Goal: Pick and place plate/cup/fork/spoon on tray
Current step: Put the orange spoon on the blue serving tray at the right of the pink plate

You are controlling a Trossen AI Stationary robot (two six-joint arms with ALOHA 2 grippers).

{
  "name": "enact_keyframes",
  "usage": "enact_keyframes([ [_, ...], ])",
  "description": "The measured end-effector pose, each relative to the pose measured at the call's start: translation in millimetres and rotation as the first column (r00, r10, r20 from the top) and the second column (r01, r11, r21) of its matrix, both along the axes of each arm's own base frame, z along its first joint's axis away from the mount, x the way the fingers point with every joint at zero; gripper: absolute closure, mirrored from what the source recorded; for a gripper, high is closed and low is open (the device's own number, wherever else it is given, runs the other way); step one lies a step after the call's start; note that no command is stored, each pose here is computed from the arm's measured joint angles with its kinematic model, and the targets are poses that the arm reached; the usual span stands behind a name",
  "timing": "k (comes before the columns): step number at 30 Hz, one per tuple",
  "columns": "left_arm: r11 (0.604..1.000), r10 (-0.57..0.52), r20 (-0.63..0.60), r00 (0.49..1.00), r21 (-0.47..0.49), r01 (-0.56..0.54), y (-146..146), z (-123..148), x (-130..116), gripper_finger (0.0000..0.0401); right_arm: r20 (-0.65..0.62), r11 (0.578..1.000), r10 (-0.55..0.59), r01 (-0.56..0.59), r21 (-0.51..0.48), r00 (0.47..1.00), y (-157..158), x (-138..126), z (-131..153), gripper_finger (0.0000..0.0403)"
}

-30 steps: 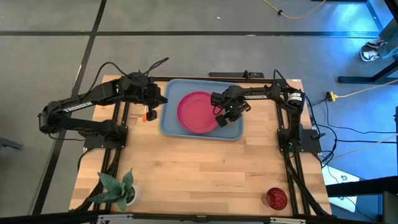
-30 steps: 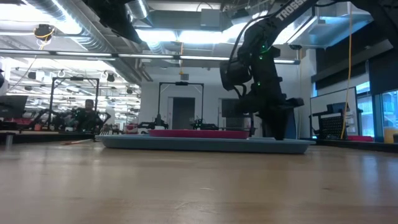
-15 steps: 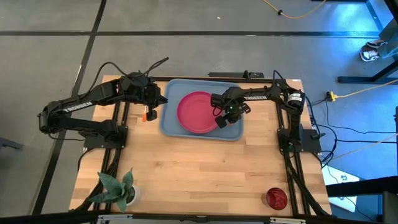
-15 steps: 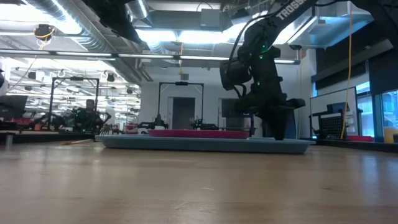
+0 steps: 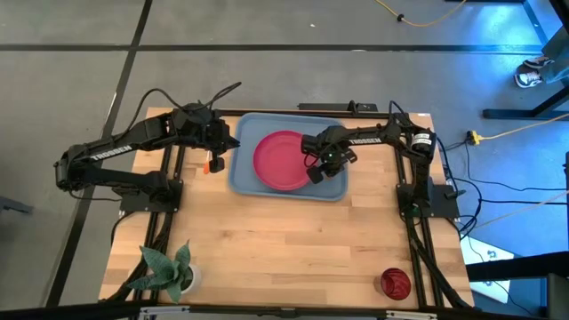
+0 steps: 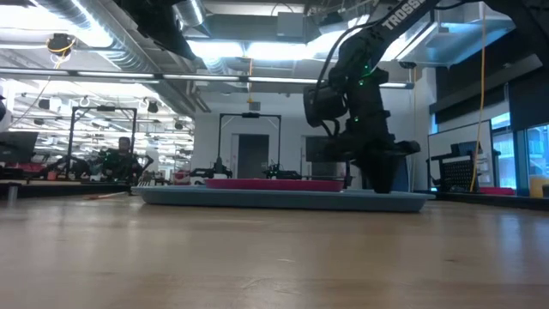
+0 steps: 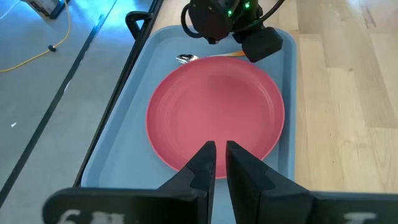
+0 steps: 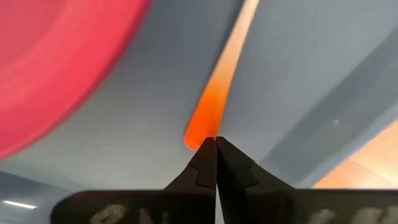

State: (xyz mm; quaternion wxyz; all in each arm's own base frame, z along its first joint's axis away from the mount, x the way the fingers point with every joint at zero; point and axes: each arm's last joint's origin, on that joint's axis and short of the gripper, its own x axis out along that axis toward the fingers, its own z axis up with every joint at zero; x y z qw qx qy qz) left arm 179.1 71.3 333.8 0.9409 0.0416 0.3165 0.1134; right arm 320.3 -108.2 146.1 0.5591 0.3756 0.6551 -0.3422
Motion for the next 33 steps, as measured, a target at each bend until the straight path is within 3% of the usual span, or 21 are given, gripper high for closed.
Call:
enact_keyframes([
  [14,1.0,0.0,0.0,1.0,0.0,0.0,0.0,0.0,0.0,0.0371,-0.043,1.0,-0.015,0.015,0.002,0.999,1.0,-3.7,0.5,0.0403],
  [33,1.0,0.0,0.0,1.0,0.0,0.0,0.0,0.0,0.1,0.0371,0.008,1.0,-0.024,0.024,0.005,1.0,-0.7,2.5,-4.8,0.0403],
])
